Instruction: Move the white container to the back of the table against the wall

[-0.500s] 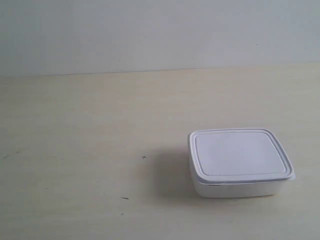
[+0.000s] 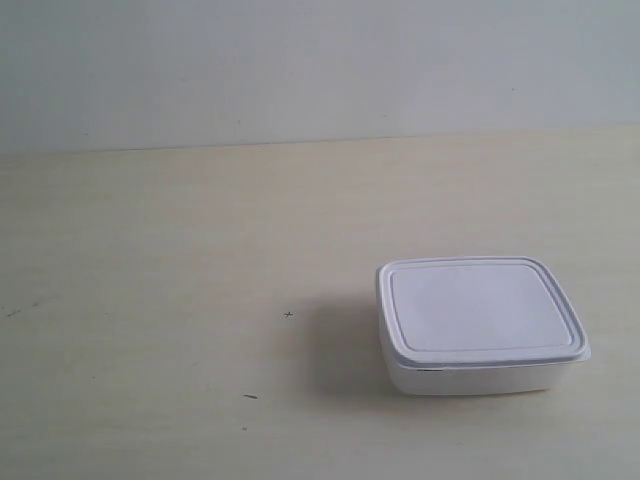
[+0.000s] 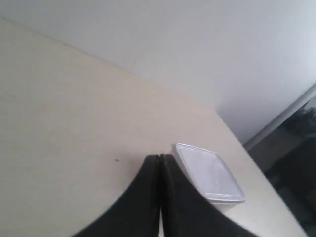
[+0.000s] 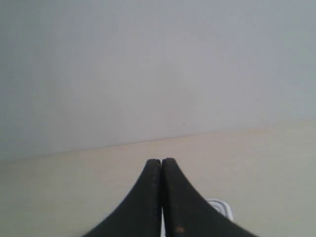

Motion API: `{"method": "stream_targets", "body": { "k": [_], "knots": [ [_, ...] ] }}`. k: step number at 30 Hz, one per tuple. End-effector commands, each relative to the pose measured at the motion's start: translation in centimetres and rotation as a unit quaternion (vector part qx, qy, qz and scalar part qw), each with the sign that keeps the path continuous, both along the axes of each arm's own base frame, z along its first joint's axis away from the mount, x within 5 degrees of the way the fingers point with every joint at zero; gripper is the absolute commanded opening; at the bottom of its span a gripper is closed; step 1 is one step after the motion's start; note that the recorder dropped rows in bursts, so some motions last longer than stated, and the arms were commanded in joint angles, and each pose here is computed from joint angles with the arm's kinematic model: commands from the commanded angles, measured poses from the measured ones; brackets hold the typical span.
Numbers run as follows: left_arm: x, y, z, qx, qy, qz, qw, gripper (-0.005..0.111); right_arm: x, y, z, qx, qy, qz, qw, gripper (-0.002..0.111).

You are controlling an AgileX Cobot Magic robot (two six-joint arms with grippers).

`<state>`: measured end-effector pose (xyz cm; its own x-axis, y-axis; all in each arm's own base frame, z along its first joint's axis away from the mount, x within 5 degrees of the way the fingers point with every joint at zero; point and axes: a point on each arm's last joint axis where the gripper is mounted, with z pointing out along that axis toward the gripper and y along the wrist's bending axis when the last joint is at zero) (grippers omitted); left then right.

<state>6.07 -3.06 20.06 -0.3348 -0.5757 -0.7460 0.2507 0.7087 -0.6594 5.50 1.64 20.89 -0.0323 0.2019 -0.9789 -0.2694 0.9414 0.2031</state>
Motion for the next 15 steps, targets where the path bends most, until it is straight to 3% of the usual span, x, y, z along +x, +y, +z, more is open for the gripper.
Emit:
{"method": "stream_targets", "body": {
  "k": [1, 3, 4, 5, 6, 8, 11, 13, 15],
  "knots": [
    [-0.1, -0.1, 0.3, -0.107, 0.030, 0.002, 0.994, 0.000, 0.0, -0.1, 0.1, 0.101, 0.017, -0.002, 0.995, 0.000],
    [0.0, 0.0, 0.3, -0.106, 0.028, 0.008, 0.994, 0.000, 0.0, -0.2, 0.3, 0.160, 0.018, -0.005, 0.987, 0.000],
    [0.0, 0.0, 0.3, -0.084, 0.018, 0.008, 0.996, 0.000, 0.0, -0.4, 0.6, 0.219, 0.018, -0.006, 0.976, 0.000],
    [0.0, 0.0, 0.6, -0.066, 0.005, 0.006, 0.998, 0.000, 0.0, -0.4, 0.6, 0.236, 0.020, -0.006, 0.971, 0.000],
    [0.0, 0.0, 1.5, -0.042, -0.017, 0.004, 0.999, 0.000, -0.1, -0.3, 1.0, 0.214, 0.015, -0.003, 0.977, 0.000],
    [0.3, 0.0, 3.0, -0.041, -0.023, 0.006, 0.999, 0.000, -0.3, 0.0, 2.6, 0.157, 0.023, 0.011, 0.987, 0.000],
    [1.9, -0.9, 5.0, -0.007, 0.001, -0.017, 1.000, 0.000, 0.5, 0.5, 5.5, 0.095, 0.069, 0.017, 0.993, 0.000],
    [3.6, -2.0, 6.8, 0.035, 0.020, -0.055, 0.998, 0.000, 1.9, 0.6, 7.5, 0.071, 0.129, -0.001, 0.989, 0.000],
    [6.3, -3.7, 8.5, 0.044, 0.060, -0.104, 0.992, 0.000, 3.6, 0.3, 9.5, 0.051, 0.233, -0.053, 0.970, 0.000]
  ]
}}
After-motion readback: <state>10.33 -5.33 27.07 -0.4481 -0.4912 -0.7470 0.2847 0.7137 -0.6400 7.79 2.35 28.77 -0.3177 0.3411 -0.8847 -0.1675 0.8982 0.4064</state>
